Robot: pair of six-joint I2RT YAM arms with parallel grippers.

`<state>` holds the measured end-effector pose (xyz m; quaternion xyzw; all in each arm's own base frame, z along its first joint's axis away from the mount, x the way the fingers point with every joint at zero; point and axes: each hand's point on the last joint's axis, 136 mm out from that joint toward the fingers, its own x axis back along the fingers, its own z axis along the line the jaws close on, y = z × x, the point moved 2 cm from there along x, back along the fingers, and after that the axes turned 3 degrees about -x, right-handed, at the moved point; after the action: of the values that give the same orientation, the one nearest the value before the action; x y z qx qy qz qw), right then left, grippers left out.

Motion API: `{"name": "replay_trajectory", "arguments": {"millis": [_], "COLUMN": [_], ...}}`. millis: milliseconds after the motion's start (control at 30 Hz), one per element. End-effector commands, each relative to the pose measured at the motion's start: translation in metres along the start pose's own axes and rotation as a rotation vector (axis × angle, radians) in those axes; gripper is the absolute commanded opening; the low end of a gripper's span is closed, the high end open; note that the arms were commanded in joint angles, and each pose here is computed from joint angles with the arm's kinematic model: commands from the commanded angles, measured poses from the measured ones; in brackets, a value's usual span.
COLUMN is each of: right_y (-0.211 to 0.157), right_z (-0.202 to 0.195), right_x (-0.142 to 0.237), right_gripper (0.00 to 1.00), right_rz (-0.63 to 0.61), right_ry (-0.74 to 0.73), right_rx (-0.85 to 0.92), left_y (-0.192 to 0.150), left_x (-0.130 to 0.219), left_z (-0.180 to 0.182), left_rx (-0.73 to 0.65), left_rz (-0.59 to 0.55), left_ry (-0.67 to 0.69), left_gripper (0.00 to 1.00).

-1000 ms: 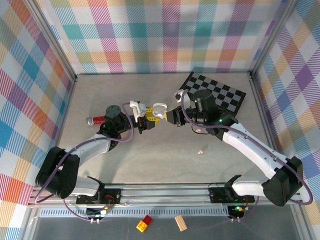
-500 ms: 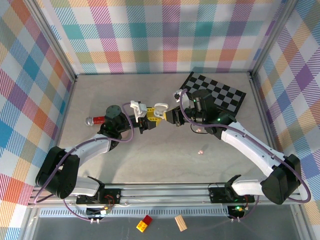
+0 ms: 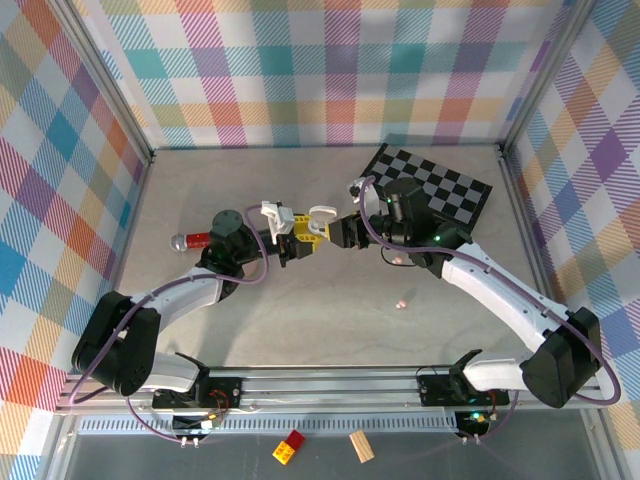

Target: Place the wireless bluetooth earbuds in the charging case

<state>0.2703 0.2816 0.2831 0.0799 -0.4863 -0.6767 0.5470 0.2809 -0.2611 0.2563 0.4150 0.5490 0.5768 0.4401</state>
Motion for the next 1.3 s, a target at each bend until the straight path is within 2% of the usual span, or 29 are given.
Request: {"name": "replay_trajectory", "arguments": {"millis": [0,267,500,767,1000,1267], "right_y": [0.016,0.022,0.049,0.067,0.050,0.039], "right_z": [0.007,0.018,0.011,-0.005,-0.013,-0.004], "right_x": [0.010,0.032,0.036,0.013,-0.004,0.005], "right_gripper": [0.45,0.60,0.69,0.71,0.76,0.78], "right_rz": [-0.053,-0.139,-0.219,-0.141,-0.010,-0.006], "right_ry": [0.007,0.030,-0.038,-0.121,-0.124,-0.077], "right_rx": [0.017,0.098,0.039,-0.019,-0.036,-0.019], "left_y": [0.021,0.021,0.023,0.027,0.030,0.032], "left_x": [-0.006,-0.006,-0.006,-0.003,-0.002,-0.003], "left_z": [-0.006,-0.005,-0.006,-0.010,-0.009,-0.002], "left_rx": [-0.057,-0.058,-0.065,-0.075,-0.081,-0.078], "left_rz": [-0.060,-0.061,-0.066,-0.076,-0.084,-0.089], "left_ry": [-0.046,-0.039,-0.049,-0.055,-0.044,-0.006], "left_gripper": [0.33,0.33,0.33,0.33,0.33,0.33]}}
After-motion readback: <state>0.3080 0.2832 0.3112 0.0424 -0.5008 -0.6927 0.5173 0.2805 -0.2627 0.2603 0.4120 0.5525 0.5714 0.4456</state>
